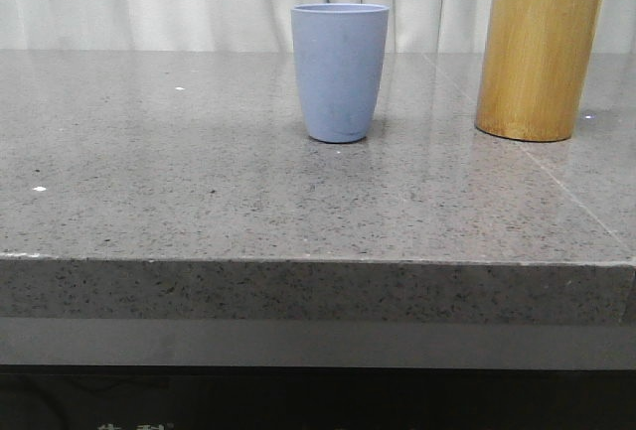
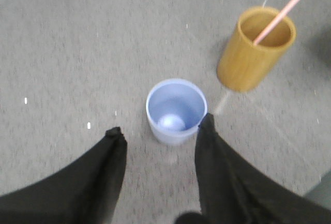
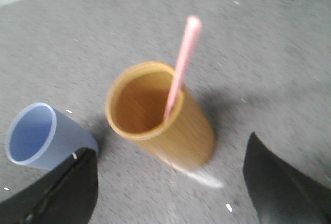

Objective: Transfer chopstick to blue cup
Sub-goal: 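Open the left gripper and raise it away from the cup, then grasp the pink chopstick in the bamboo holder with the right gripper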

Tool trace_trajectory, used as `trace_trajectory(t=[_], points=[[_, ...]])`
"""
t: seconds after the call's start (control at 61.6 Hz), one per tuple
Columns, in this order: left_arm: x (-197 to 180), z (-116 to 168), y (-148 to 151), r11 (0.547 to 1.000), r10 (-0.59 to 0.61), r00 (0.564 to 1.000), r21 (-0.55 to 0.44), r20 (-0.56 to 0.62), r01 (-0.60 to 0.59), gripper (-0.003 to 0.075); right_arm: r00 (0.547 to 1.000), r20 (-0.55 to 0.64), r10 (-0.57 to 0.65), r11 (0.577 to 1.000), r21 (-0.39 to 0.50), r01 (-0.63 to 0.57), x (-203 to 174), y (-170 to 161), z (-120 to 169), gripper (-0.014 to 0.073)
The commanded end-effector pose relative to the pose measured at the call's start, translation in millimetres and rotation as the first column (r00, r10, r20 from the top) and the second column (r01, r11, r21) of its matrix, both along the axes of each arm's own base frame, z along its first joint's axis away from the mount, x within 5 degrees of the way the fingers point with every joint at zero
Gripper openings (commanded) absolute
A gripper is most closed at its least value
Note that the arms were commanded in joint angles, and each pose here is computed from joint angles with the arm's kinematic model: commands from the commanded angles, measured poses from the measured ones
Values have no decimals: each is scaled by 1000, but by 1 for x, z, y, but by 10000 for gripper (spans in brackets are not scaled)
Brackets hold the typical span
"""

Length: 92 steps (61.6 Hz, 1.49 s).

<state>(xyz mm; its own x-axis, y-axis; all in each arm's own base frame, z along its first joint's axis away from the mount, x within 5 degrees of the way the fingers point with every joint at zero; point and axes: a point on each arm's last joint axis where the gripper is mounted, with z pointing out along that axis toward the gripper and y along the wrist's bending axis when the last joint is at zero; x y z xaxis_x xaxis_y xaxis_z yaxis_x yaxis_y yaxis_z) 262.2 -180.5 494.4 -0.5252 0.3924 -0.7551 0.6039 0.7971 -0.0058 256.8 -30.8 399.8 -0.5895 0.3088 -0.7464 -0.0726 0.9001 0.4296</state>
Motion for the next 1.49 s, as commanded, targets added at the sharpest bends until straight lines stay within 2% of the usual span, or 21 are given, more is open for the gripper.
trace_trajectory(t=[0.0, 0.195, 0.406, 0.552, 0.633, 0.861, 1.056, 1.218, 1.299, 1.478], points=[[-31, 19, 18, 998, 1, 997, -64, 80, 4, 324, 994, 109, 9, 999, 33, -13, 11, -1, 24, 590], [-73, 9, 50, 997, 24, 990, -79, 141, -13, 323, 996, 91, 10, 999, 39, -14, 42, -11, 21, 590], [-119, -31, 80, 997, 20, 996, -75, 89, -13, 323, 994, 93, 52, 997, 44, -56, 73, -6, 18, 590], [-139, -48, 93, 997, 21, 996, -77, 92, -14, 323, 994, 85, 65, 996, 49, -69, 91, 1, 9, 575], [-147, -54, 98, 997, 21, 996, -77, 91, -14, 320, 995, 72, 67, 996, 54, -71, 97, 2, 3, 512], [-152, -54, 102, 997, 21, 995, -82, 98, -13, 269, 995, 78, 59, 997, 52, -63, 99, 2, 3, 197], [-152, -54, 102, 997, 21, 995, -82, 98, -13, 214, 995, 75, 63, 996, 53, -67, 98, 2, 3, 19], [-152, -54, 102, 996, 21, 995, -83, 99, -13, 188, 995, 75, 72, 996, 43, -75, 97, 3, 4, -57], [-152, -54, 102, 996, 21, 995, -83, 99, -13, 188, 993, 78, 89, 996, 15, -90, 95, 3, 9, -64], [-152, -54, 102, 996, 21, 995, -83, 99, -13, 188, 976, 92, 196, 978, -93, -188, 83, 8, 47, -64]])
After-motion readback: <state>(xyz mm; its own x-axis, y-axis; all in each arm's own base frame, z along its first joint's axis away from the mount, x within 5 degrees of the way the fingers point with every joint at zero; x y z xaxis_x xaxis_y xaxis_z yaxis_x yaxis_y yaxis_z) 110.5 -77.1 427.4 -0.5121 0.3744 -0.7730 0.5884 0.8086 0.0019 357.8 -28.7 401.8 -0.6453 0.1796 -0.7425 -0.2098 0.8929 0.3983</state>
